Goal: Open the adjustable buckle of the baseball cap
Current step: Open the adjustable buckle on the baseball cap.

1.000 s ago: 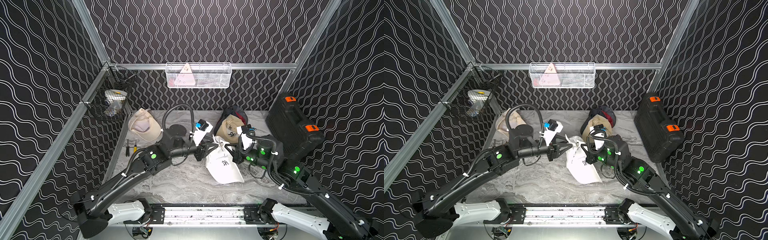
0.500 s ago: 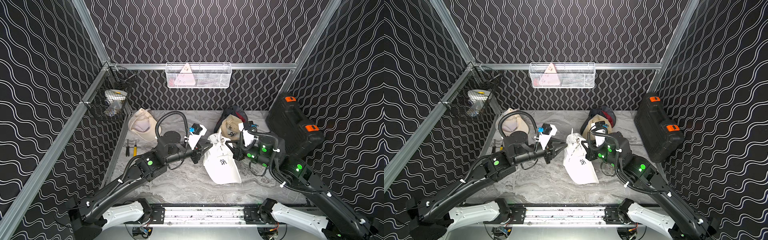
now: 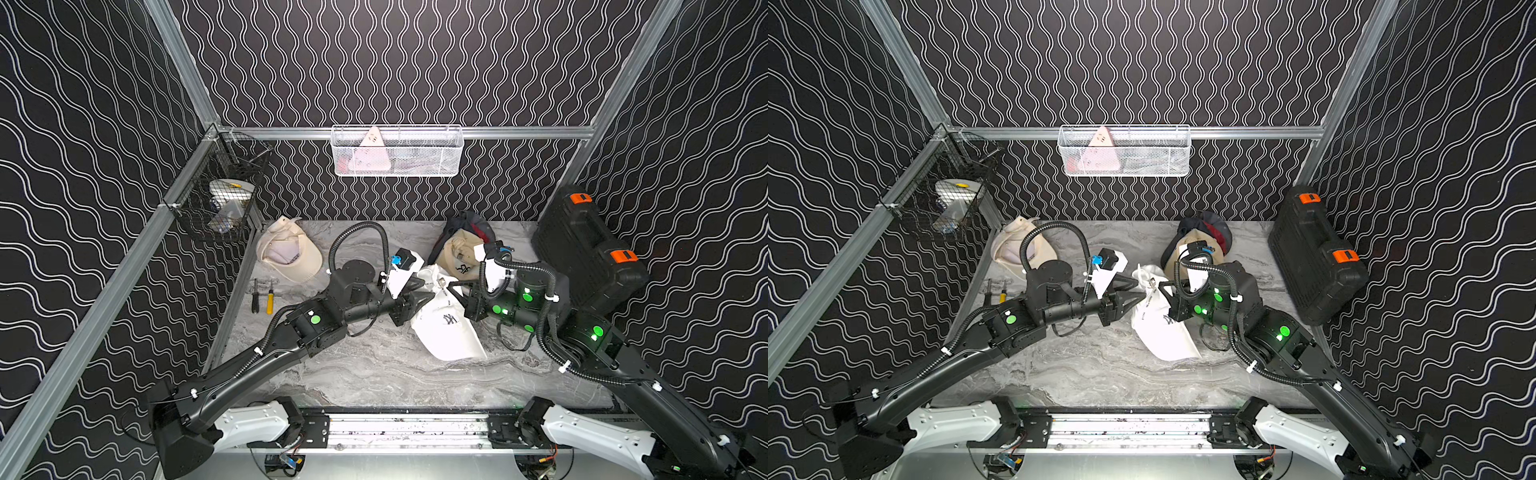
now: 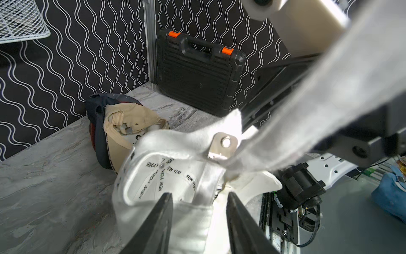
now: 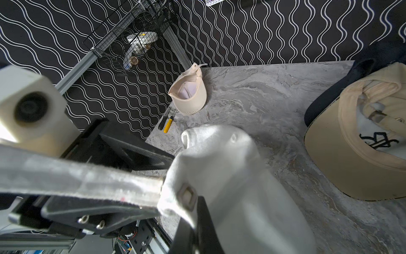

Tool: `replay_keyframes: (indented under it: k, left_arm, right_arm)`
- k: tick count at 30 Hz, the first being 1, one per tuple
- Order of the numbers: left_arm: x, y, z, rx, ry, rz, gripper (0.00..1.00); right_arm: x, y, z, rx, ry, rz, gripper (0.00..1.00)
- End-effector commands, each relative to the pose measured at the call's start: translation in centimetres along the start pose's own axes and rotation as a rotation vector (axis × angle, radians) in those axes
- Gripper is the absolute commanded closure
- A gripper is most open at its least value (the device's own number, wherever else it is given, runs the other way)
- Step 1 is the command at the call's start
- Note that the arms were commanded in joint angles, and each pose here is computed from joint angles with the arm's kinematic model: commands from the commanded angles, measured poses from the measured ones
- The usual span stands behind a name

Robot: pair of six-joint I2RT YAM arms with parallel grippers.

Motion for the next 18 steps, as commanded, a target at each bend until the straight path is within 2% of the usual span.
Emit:
replay_keyframes:
  k: [1, 8, 12, 15, 18]
  left_arm:
    - [1.5, -0.3, -0.1, -0.019, -0.063, -0.029, 0.55]
    - [1.4, -0.1, -1.0, -0.031, -0.058, -0.022, 0.55]
    - [1.1, -0.1, -1.4, -0.041, -0.044, -0.017, 0.67]
    - [0.9, -0.2, -1.5, -0.050, -0.042, -0.014, 0.79]
    - [1.0, -0.3, -1.4, -0.059, -0.038, -0.014, 0.86]
  right_arm:
    - [0.7, 0.8, 0.0, 0.049, -0.023, -0.013, 1.00]
    - [0.5, 1.0, -0.1, 0.066, -0.012, -0.014, 1.00]
    - [0.5, 1.0, 0.0, 0.074, -0.017, -0.019, 1.00]
    - [0.4, 1.0, 0.0, 0.073, -0.015, -0.019, 1.00]
    - [0.3, 0.8, -0.1, 0.064, -0.016, -0.020, 1.00]
Point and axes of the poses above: each gripper's point midway between its finger pads, its own z axis back along the fingers, its own y axis along the line the jaws close on, x = y × z, the point moved 6 cm from there along z, back along the fingers
